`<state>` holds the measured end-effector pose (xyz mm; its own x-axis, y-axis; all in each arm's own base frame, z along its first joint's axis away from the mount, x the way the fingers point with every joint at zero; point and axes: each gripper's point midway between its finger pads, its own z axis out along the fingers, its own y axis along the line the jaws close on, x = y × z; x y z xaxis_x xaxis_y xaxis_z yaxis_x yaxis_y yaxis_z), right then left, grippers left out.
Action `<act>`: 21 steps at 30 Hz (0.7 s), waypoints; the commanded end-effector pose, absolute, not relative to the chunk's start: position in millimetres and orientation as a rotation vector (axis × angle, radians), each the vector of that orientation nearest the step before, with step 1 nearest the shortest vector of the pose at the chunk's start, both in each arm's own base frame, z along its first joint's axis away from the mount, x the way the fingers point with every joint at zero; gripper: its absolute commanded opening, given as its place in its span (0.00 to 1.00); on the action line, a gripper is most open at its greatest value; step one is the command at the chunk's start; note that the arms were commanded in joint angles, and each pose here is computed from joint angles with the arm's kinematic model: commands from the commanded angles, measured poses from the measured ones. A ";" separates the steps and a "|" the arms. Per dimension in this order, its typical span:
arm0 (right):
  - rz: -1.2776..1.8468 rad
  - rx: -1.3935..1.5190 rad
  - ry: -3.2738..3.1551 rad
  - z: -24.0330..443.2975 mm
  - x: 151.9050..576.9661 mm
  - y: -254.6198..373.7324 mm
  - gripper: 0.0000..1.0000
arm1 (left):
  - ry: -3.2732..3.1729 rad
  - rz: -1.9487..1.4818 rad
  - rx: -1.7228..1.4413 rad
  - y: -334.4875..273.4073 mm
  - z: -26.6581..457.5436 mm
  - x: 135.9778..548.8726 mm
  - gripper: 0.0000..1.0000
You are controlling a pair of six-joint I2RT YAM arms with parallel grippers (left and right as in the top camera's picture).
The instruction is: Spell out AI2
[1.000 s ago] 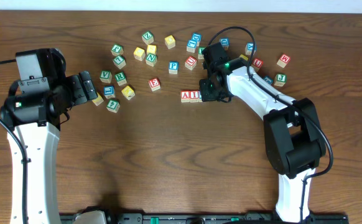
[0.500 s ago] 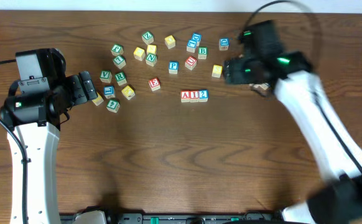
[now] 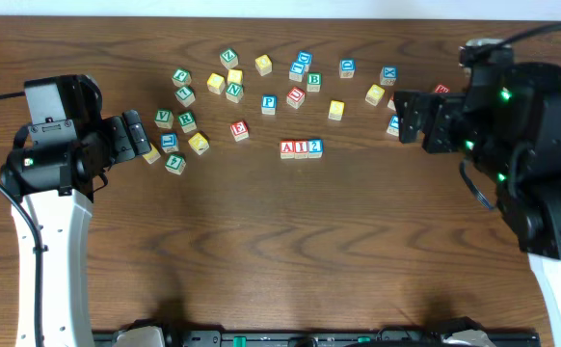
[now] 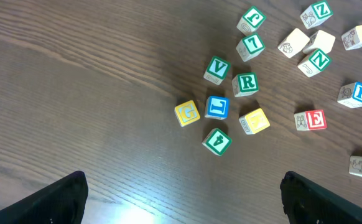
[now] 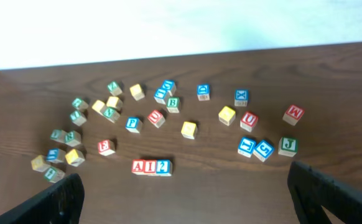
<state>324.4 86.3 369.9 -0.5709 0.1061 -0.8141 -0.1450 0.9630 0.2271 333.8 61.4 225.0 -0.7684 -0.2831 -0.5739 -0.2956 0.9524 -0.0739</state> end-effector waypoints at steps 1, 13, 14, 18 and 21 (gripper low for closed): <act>0.333 -0.032 2.118 381.7 314.6 83.0 0.99 | 2.496 0.034 -0.407 63.3 224.4 334.0 0.98; 0.284 0.072 2.054 375.7 293.6 47.0 0.99 | 2.496 0.034 -0.407 63.3 224.4 334.0 0.97; 0.281 0.085 2.036 372.1 290.2 42.4 0.99 | 2.496 0.034 -0.407 63.3 224.4 334.0 0.98; 0.257 0.136 1.937 350.9 273.5 23.4 0.99 | 2.496 0.034 -0.407 63.3 224.4 334.0 0.97; 0.230 0.166 1.868 332.9 261.6 12.3 0.99 | 2.496 0.034 -0.407 63.3 224.4 334.0 0.98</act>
<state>273.8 20.6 353.2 -0.3352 0.2235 -0.9153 -0.0200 0.9696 0.2440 333.8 61.0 225.0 -0.7688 -0.2832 -0.5733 -0.2944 0.9527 -0.0757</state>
